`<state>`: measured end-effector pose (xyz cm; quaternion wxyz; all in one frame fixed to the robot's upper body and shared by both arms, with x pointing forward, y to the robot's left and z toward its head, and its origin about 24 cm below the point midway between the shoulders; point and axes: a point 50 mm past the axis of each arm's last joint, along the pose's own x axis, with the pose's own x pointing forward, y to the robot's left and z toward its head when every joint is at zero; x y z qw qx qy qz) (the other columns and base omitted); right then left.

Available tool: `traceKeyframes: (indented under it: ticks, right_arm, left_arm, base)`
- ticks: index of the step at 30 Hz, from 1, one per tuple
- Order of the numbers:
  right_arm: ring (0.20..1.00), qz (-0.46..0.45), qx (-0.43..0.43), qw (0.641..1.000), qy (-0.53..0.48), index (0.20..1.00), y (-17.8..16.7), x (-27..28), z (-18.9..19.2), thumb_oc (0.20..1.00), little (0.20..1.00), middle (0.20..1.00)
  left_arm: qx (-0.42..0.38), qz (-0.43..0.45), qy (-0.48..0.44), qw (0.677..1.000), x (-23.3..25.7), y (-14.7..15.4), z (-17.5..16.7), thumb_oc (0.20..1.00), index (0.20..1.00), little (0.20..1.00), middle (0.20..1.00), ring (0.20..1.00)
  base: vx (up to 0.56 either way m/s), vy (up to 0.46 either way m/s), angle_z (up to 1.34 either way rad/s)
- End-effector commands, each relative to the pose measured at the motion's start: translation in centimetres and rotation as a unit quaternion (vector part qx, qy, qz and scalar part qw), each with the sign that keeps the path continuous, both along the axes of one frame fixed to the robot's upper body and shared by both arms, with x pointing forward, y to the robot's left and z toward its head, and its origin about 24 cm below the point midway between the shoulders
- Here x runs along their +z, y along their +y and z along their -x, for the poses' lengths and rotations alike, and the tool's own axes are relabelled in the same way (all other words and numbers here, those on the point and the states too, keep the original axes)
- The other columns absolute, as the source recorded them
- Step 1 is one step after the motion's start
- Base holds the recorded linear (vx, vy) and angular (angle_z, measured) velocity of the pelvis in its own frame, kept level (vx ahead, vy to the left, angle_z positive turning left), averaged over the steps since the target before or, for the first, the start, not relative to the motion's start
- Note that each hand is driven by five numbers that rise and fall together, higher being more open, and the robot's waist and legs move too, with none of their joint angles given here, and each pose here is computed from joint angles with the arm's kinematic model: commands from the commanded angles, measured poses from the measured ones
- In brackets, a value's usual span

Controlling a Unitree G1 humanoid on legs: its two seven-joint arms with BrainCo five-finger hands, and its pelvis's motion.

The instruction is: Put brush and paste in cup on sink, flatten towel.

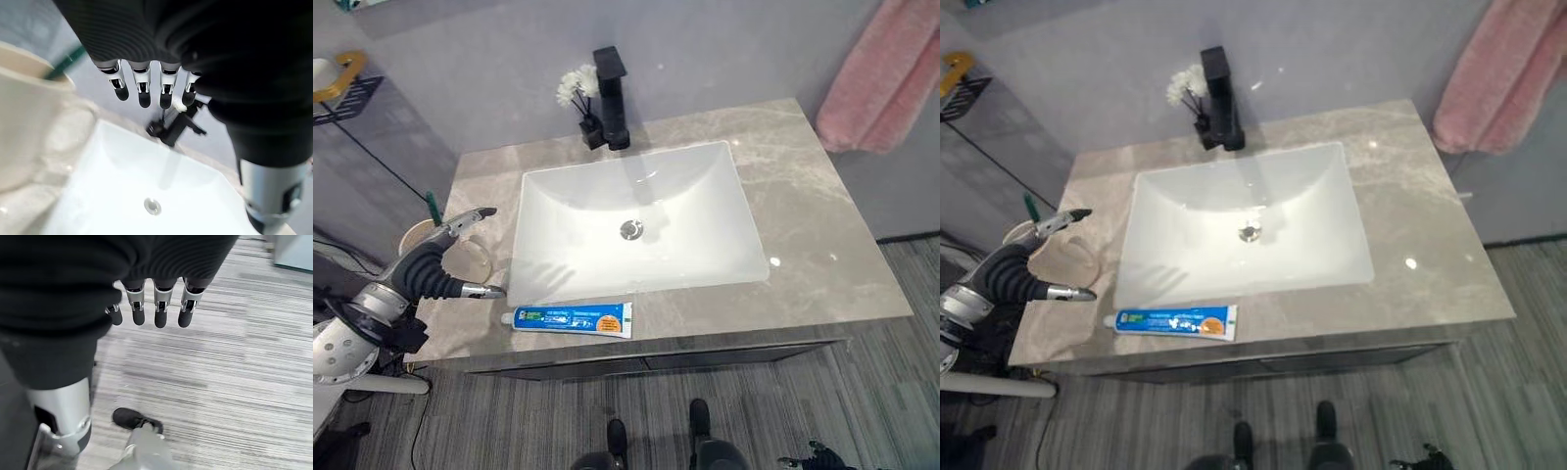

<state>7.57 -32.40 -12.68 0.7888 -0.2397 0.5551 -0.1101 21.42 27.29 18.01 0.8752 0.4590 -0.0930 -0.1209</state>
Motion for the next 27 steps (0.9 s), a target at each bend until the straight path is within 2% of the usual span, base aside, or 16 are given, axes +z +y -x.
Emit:
traceKeyframes:
  ticks: [1,10,27]
  right_arm:
    - [1.000,0.028,0.001,1.000,-0.006,1.000,-1.2,0.7,-0.6,1.000,1.000,1.000]
    - [1.000,0.039,0.040,0.998,-0.018,1.000,-1.1,1.1,-1.6,1.000,1.000,1.000]
    - [1.000,0.041,0.066,0.997,-0.015,1.000,-1.2,1.6,-1.9,1.000,1.000,1.000]
  left_arm:
    - [-0.003,-0.014,-0.078,0.997,2.5,-0.2,-0.9,1.000,1.000,1.000,1.000,1.000]
    - [-0.048,-0.102,-0.113,0.987,3.7,-2.2,-0.6,1.000,1.000,1.000,1.000,1.000]
    - [-0.011,-0.131,-0.052,0.990,1.5,-0.7,-0.1,1.000,1.000,1.000,1.000,1.000]
  base:
    - [-0.02,0.032,-0.25]
    - [-0.02,0.015,-0.13]
    - [0.02,-0.017,0.08]
